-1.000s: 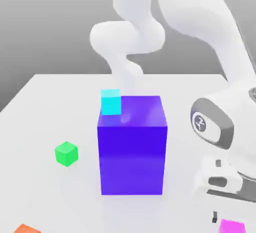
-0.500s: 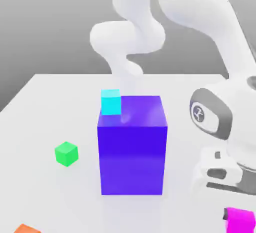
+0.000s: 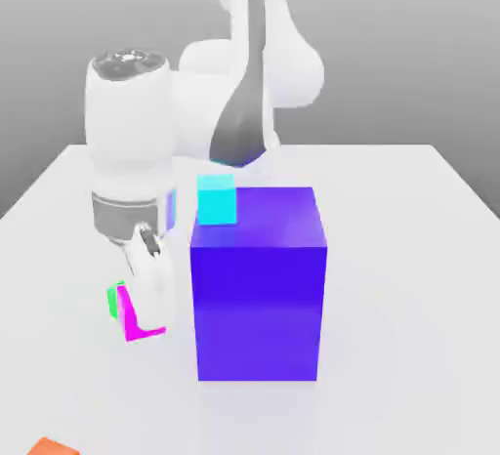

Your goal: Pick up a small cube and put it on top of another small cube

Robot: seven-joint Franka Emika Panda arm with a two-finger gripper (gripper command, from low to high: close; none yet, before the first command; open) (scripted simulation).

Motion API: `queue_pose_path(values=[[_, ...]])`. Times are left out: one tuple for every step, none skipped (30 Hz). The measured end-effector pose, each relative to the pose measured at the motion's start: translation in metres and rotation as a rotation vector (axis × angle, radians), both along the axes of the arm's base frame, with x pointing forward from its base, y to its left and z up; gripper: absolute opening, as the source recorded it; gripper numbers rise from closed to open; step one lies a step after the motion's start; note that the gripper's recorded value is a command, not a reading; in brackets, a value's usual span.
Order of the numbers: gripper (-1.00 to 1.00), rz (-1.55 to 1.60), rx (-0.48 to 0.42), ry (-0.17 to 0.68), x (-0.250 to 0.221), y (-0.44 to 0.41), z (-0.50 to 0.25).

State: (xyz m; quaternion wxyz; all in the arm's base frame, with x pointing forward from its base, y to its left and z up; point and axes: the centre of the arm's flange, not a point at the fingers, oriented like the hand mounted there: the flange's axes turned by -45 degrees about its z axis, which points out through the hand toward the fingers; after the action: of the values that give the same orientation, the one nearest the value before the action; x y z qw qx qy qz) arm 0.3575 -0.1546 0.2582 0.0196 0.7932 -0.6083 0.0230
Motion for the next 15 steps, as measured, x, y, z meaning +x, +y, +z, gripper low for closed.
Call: queue_pose_path(values=[[-1.0, -0.058, 0.003, -0.003, -0.017, -0.01, 0.0], [-1.0, -0.117, 0.007, -0.005, -0.035, -0.019, 0.0], [-1.0, -0.178, 0.011, -0.009, -0.053, -0.027, 0.0], [-1.0, -0.239, 0.016, -0.013, -0.071, -0.034, -0.001], [-1.0, -0.3, 0.021, -0.018, -0.09, -0.04, -0.002], [-1.0, -0.354, 0.033, -0.016, -0.106, -0.042, -0.005], [-1.0, -0.383, 0.047, -0.009, -0.116, -0.041, -0.012], [-1.0, -0.397, 0.054, -0.005, -0.12, -0.041, -0.018], [-1.0, -0.404, 0.058, -0.004, -0.122, -0.041, -0.026], [-1.0, -0.408, 0.06, -0.003, -0.122, -0.041, -0.033], [-1.0, -0.41, 0.061, -0.002, -0.123, -0.041, -0.04], [-1.0, -0.411, 0.061, -0.002, -0.123, -0.041, -0.048], [-1.0, -0.411, 0.062, -0.002, -0.123, -0.041, -0.055], [-1.0, -0.411, 0.062, -0.002, -0.123, -0.041, -0.063], [-1.0, -0.412, 0.062, -0.002, -0.124, -0.041, -0.07]])
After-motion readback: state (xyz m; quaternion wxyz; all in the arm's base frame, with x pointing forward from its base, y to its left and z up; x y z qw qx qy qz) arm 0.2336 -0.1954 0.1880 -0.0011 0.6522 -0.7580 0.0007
